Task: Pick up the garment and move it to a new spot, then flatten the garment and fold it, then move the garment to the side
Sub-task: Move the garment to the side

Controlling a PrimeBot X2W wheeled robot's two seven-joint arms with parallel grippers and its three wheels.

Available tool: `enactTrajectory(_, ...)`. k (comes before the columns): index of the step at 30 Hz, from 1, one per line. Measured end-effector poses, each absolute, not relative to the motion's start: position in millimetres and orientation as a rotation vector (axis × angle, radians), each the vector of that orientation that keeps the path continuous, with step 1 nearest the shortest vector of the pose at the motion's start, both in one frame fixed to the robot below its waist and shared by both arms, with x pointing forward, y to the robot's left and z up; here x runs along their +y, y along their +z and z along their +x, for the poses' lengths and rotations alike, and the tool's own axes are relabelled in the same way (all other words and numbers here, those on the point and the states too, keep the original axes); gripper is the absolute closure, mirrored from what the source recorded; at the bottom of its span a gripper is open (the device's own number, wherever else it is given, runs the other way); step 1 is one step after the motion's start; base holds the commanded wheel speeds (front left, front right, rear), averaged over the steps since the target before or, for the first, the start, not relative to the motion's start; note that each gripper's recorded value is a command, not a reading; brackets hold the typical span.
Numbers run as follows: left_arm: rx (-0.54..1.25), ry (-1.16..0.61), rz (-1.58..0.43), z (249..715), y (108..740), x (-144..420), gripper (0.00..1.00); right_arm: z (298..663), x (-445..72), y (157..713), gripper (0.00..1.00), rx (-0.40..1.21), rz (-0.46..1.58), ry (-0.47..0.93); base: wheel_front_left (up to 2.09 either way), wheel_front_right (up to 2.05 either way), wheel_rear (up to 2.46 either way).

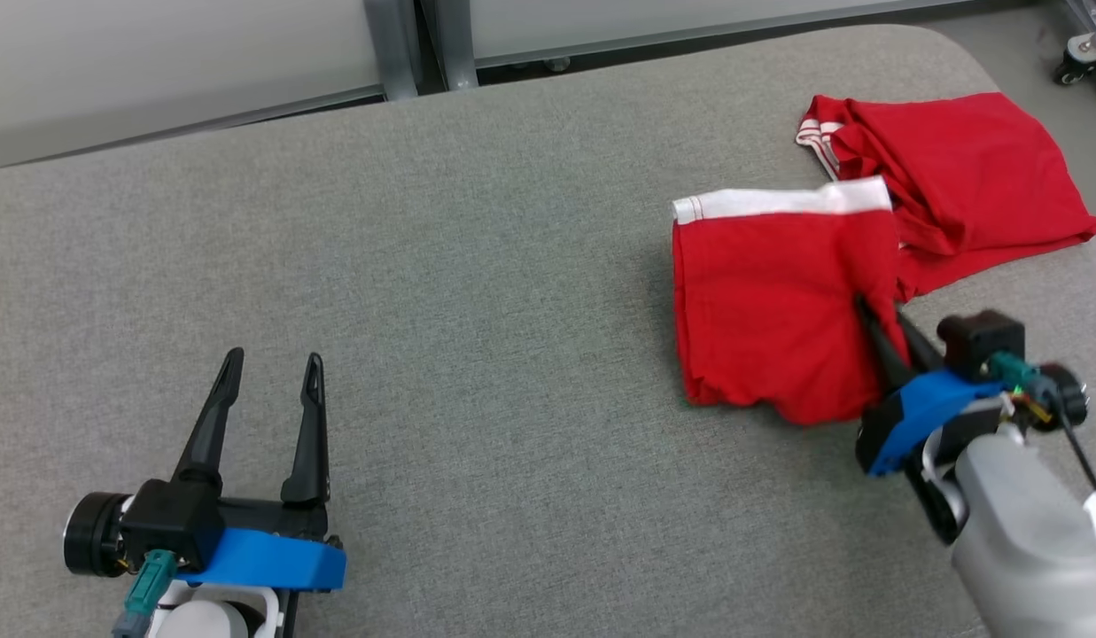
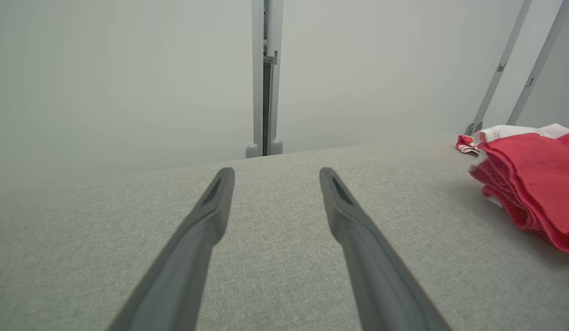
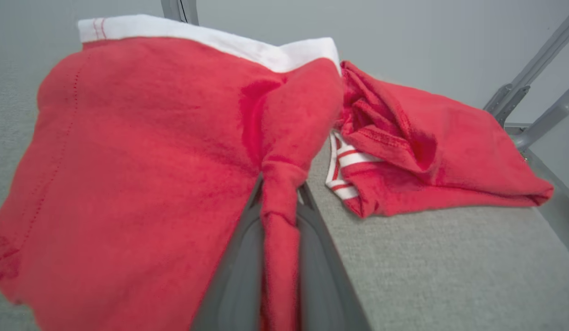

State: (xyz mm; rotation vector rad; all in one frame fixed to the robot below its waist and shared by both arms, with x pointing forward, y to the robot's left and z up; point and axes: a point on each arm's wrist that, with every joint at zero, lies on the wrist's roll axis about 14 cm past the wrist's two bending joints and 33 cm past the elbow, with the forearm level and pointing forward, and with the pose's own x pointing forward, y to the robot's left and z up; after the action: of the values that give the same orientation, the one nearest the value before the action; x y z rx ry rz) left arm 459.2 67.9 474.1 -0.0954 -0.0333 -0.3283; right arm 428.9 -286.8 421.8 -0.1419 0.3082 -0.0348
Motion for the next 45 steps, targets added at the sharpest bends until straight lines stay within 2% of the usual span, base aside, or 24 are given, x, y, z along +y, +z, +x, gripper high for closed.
enactTrajectory(7, -0.037, -0.334, -0.088, 472.7, 467.5, 67.9, 0.00, 470.6, -324.8, 454.1, 1.00, 0.289, -0.345, -0.012, 0.00, 0.00, 0.00)
enactTrajectory(16, -0.028, -0.342, -0.068, 494.7, 446.9, 70.3, 0.00, 504.7, -401.6, 481.5, 1.00, 0.370, -0.559, -0.092, 0.00, 0.00, 0.00)
enactTrajectory(23, -0.024, -0.352, -0.064, 507.3, 433.3, 68.8, 0.00, 513.1, -449.4, 487.1, 1.00, 0.460, -0.636, -0.174, 0.00, 0.00, 0.00)
enactTrajectory(34, -0.014, -0.347, -0.056, 517.6, 418.3, 72.0, 0.00, 525.1, -470.9, 471.0, 1.00, 0.531, -0.623, -0.235, 0.00, 0.00, 0.00)
enactTrajectory(35, -0.013, -0.343, -0.055, 517.9, 417.4, 72.9, 0.00, 525.3, -472.0, 468.4, 0.96, 0.540, -0.622, -0.238, 0.00, 0.00, 0.00)
enactTrajectory(36, -0.012, -0.340, -0.055, 518.2, 416.7, 73.9, 0.00, 525.1, -473.5, 466.0, 0.70, 0.552, -0.619, -0.245, 0.00, 0.00, 0.00)
enactTrajectory(37, -0.011, -0.339, -0.054, 518.4, 415.9, 74.3, 0.00, 525.7, -474.3, 465.0, 0.51, 0.555, -0.619, -0.247, 0.00, 0.00, 0.00)
enactTrajectory(38, -0.010, -0.337, -0.054, 518.6, 415.1, 74.9, 0.00, 526.8, -474.7, 464.5, 0.00, 0.557, -0.619, -0.249, 0.00, 0.00, 0.00)
enactTrajectory(45, -0.011, -0.324, -0.056, 518.9, 417.1, 77.7, 0.00, 530.6, -475.2, 470.0, 0.00, 0.519, -0.615, -0.256, 0.00, 0.00, 0.00)
